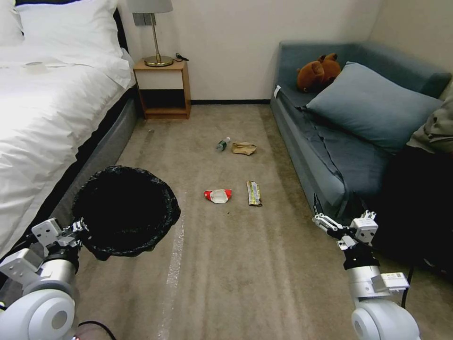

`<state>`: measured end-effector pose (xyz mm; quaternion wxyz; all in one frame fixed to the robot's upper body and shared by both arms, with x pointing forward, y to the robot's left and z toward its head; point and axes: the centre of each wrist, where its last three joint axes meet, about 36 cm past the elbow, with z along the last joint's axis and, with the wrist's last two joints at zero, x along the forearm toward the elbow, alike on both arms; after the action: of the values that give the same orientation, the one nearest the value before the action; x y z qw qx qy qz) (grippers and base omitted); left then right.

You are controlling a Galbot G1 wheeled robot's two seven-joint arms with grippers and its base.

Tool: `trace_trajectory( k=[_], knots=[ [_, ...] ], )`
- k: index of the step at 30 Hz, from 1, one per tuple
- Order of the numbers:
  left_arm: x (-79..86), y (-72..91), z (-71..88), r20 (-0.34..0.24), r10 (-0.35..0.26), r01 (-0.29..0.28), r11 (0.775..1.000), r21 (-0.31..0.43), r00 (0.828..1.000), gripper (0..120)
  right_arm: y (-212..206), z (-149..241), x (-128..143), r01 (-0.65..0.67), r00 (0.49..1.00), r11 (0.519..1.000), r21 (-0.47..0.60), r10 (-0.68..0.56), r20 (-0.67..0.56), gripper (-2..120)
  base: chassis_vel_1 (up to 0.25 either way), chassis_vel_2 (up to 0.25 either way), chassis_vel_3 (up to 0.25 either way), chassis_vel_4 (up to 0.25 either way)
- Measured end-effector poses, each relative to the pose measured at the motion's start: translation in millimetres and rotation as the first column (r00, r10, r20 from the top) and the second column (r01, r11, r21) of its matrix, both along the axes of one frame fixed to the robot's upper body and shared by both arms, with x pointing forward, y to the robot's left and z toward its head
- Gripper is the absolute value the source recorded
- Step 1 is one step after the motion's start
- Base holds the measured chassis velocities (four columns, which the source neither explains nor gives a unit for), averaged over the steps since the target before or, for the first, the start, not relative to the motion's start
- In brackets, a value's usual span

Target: Pick up the trash bin, then pick up the garbage on the floor and place it into the trash bin.

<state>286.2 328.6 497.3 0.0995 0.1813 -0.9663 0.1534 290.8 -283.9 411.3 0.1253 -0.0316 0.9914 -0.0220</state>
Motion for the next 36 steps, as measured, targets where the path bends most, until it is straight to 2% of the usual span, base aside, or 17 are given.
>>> trace_trajectory(
  k=[36],
  knots=[
    [-2.9, -7.8, -4.5, -0.001, -0.009, 0.009, 1.0, -0.026, 1.0, 4, -0.1, -5.9, -2.2, -0.031, 0.999, 0.999, 0.032, 0.032, -0.015, 98, 0.0, 0.0, 0.0, 0.0]
  ],
)
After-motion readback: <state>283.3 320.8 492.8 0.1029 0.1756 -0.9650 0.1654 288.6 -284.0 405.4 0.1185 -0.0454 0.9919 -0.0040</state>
